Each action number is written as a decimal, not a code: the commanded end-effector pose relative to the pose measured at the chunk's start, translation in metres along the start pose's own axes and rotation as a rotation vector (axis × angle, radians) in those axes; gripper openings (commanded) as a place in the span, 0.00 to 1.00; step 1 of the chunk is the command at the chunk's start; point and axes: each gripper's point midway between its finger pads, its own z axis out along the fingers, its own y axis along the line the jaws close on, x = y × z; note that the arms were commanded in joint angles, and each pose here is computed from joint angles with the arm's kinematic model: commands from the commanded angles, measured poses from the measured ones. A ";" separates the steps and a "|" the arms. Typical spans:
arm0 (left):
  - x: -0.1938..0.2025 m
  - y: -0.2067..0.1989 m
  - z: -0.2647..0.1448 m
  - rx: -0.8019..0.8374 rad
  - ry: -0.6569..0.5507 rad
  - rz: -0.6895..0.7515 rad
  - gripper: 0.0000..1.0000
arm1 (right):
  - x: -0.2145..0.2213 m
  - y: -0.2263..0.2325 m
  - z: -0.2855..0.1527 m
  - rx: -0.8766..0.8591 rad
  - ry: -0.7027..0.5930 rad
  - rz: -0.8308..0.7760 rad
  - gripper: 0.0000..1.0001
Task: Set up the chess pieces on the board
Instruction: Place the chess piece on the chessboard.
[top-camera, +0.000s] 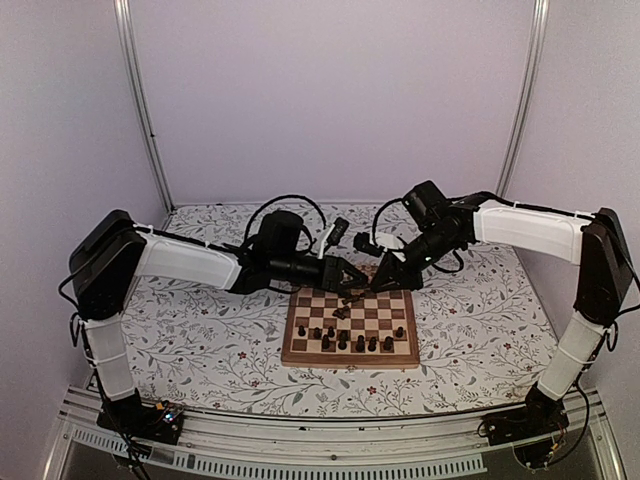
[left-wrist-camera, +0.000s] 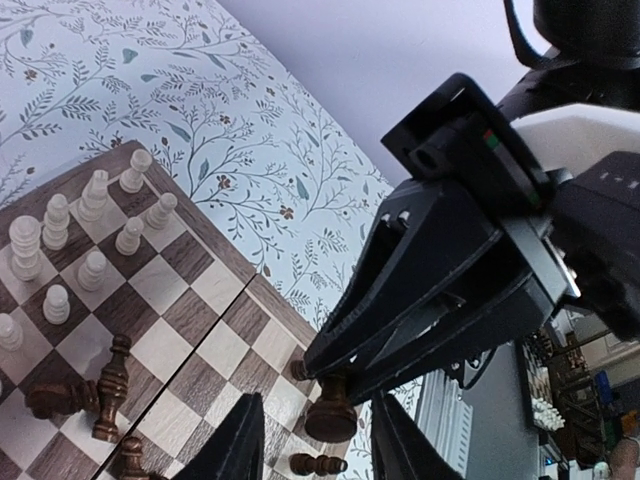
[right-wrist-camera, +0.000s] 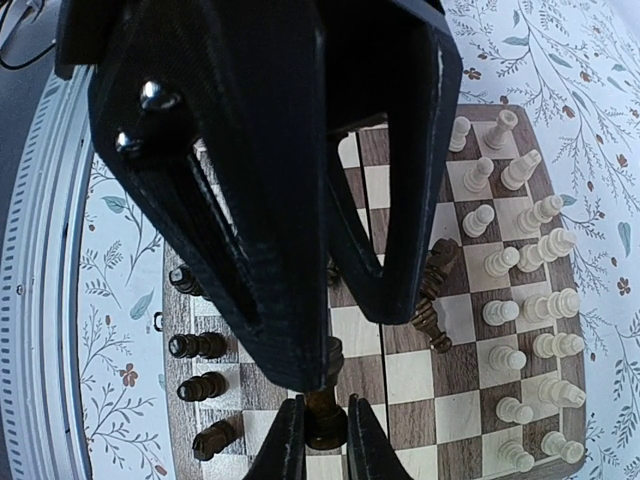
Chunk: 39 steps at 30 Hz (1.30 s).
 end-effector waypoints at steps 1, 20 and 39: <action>-0.002 -0.012 0.009 0.056 0.009 0.013 0.40 | -0.019 0.000 -0.017 0.020 -0.048 -0.018 0.11; 0.009 -0.016 0.018 0.110 0.059 -0.003 0.17 | -0.018 0.000 -0.016 0.020 -0.046 -0.013 0.12; -0.039 -0.070 -0.030 0.147 -0.294 0.275 0.10 | -0.077 -0.024 -0.131 -0.108 -0.512 0.319 0.56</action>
